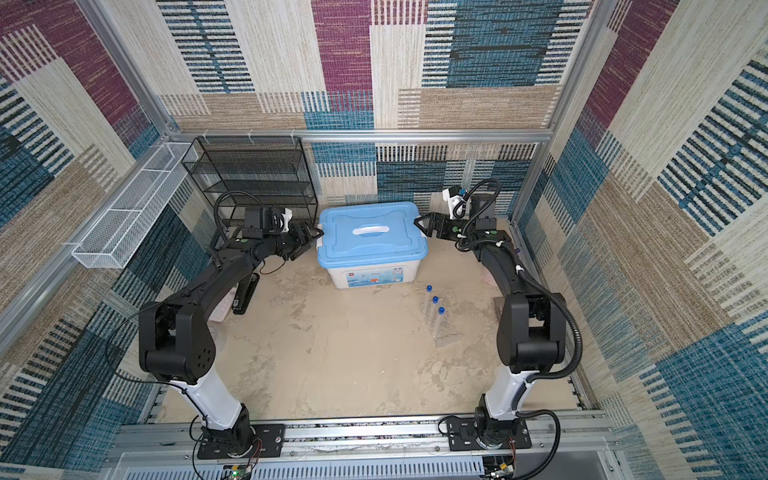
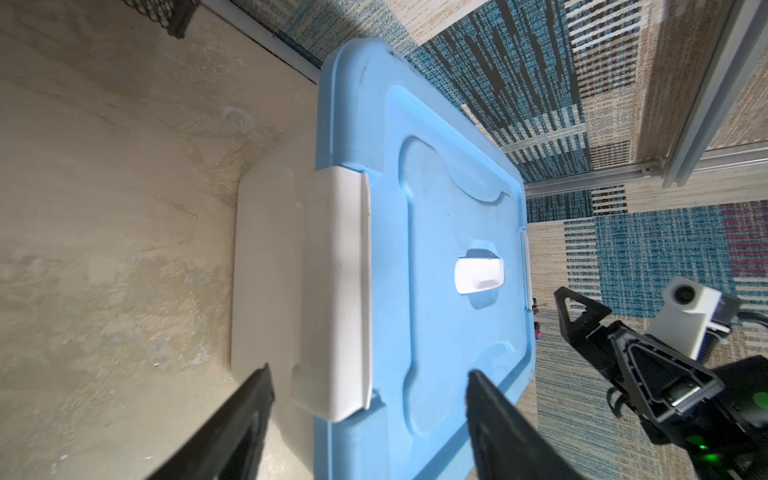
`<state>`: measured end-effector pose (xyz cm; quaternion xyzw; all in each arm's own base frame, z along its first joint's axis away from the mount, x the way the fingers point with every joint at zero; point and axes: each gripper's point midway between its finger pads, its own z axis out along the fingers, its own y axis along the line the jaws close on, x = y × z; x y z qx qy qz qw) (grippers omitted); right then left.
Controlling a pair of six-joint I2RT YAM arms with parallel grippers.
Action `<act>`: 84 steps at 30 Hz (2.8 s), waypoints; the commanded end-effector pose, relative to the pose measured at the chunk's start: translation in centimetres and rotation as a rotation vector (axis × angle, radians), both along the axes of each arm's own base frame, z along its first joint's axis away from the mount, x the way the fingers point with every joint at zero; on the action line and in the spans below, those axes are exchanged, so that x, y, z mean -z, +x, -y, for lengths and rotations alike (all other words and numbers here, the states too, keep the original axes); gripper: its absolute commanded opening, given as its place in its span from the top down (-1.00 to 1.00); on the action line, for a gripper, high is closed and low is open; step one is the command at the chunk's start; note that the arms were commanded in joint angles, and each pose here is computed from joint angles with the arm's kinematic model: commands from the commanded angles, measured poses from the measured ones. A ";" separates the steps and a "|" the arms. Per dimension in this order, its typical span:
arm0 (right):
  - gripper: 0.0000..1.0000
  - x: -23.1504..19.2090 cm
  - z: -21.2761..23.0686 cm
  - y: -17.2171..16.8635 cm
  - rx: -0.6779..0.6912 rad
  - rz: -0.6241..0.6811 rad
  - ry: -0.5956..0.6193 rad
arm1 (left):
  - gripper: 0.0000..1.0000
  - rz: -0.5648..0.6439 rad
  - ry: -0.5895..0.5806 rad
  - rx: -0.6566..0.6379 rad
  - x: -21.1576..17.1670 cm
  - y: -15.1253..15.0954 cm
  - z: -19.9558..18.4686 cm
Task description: Organize the chemistry lab equipment
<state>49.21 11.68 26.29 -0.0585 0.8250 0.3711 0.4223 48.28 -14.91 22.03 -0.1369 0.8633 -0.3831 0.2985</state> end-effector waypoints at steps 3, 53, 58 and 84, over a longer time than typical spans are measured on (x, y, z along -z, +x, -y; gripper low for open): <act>-0.98 -2.1 3.4 -0.4 0.170 0.169 -0.140 | -0.95 0.012 0.132 -0.067 0.6 -0.8 -2.9; -0.98 10.3 13.8 -12.7 0.704 0.539 -0.398 | -1.00 0.341 0.943 -0.338 11.2 -9.4 -16.5; -0.98 10.9 12.9 -12.2 0.644 0.540 -0.406 | -1.00 0.371 0.961 -0.319 10.9 -9.2 -16.4; -0.98 11.9 11.4 -11.9 0.549 0.553 -0.411 | -0.98 0.463 0.859 -0.287 12.7 -8.0 -16.9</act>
